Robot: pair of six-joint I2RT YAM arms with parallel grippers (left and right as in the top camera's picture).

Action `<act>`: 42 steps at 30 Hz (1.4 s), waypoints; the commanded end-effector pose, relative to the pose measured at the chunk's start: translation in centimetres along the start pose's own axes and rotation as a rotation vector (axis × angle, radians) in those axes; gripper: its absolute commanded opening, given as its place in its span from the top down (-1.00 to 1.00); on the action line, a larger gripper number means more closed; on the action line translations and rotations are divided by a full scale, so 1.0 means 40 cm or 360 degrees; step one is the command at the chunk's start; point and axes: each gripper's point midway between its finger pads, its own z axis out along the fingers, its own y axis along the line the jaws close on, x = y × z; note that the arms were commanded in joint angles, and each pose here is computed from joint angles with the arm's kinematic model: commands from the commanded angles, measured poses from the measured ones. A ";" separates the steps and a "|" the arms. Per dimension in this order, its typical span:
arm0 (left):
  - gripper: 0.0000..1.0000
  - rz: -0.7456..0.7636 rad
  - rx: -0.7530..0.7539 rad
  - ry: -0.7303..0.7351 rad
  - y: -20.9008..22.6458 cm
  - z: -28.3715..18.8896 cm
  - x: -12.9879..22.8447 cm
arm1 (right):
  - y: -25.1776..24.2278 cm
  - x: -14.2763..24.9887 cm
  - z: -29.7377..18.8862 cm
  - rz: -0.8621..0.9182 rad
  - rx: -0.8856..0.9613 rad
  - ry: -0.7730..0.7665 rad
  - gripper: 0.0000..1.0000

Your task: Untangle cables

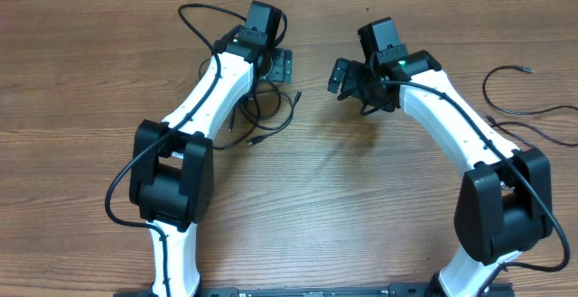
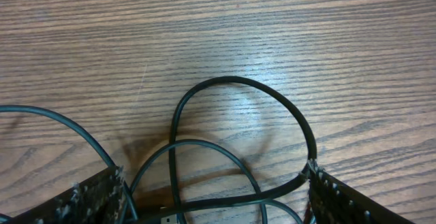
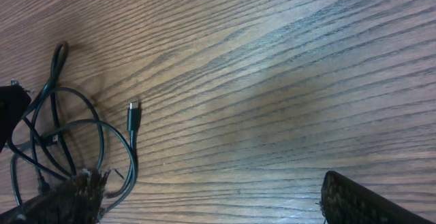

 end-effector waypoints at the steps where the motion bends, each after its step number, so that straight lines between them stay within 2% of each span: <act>1: -0.76 0.0045 -0.0001 0.0051 -0.006 0.028 0.027 | -0.007 0.004 0.008 -0.0002 0.0022 -0.0003 -1.00; 6: -0.82 0.0079 0.0002 0.0096 -0.007 0.056 0.048 | -0.007 0.003 0.008 -0.0002 0.0021 -0.0004 -1.00; 14: -0.86 0.0301 0.0278 0.0130 -0.079 0.051 0.063 | -0.010 0.007 0.013 -0.0001 0.0023 -0.0001 -1.00; 20: -0.80 0.0301 0.0257 0.0139 -0.073 0.053 0.067 | -0.010 0.013 0.024 0.0000 0.0005 0.0002 -1.00; 27: -0.68 0.0186 0.0049 0.0158 -0.013 0.085 0.098 | -0.002 0.014 0.024 -0.0001 -0.0022 0.0009 -1.00; 31: -0.61 0.0189 0.0023 0.0178 -0.003 0.096 0.118 | -0.001 0.015 0.024 -0.0002 -0.0022 0.0010 -1.00; 33: -0.45 0.0191 -0.0019 0.0170 0.008 0.097 0.115 | -0.001 0.014 0.024 -0.0002 -0.0023 0.0009 -1.00; 36: -0.03 0.0192 -0.0066 0.0148 0.020 0.097 0.107 | 0.000 0.013 0.024 -0.0002 -0.0026 0.0004 -1.00; 37: 0.26 0.0194 -0.0070 0.0148 0.021 0.097 0.107 | 0.001 0.012 0.024 -0.0002 -0.0027 0.0003 -1.00; 38: 0.65 0.0204 -0.0070 0.0149 0.021 0.097 0.107 | 0.001 0.012 0.024 -0.0003 -0.0028 0.0002 -1.00; 39: 0.92 0.0220 -0.0069 0.0152 0.021 0.095 0.108 | 0.002 0.011 0.024 -0.0003 -0.0029 0.0000 -1.00; 42: 0.92 0.0222 -0.0065 0.0135 0.020 0.068 0.092 | 0.002 0.011 0.024 -0.0005 -0.0030 -0.0001 -1.00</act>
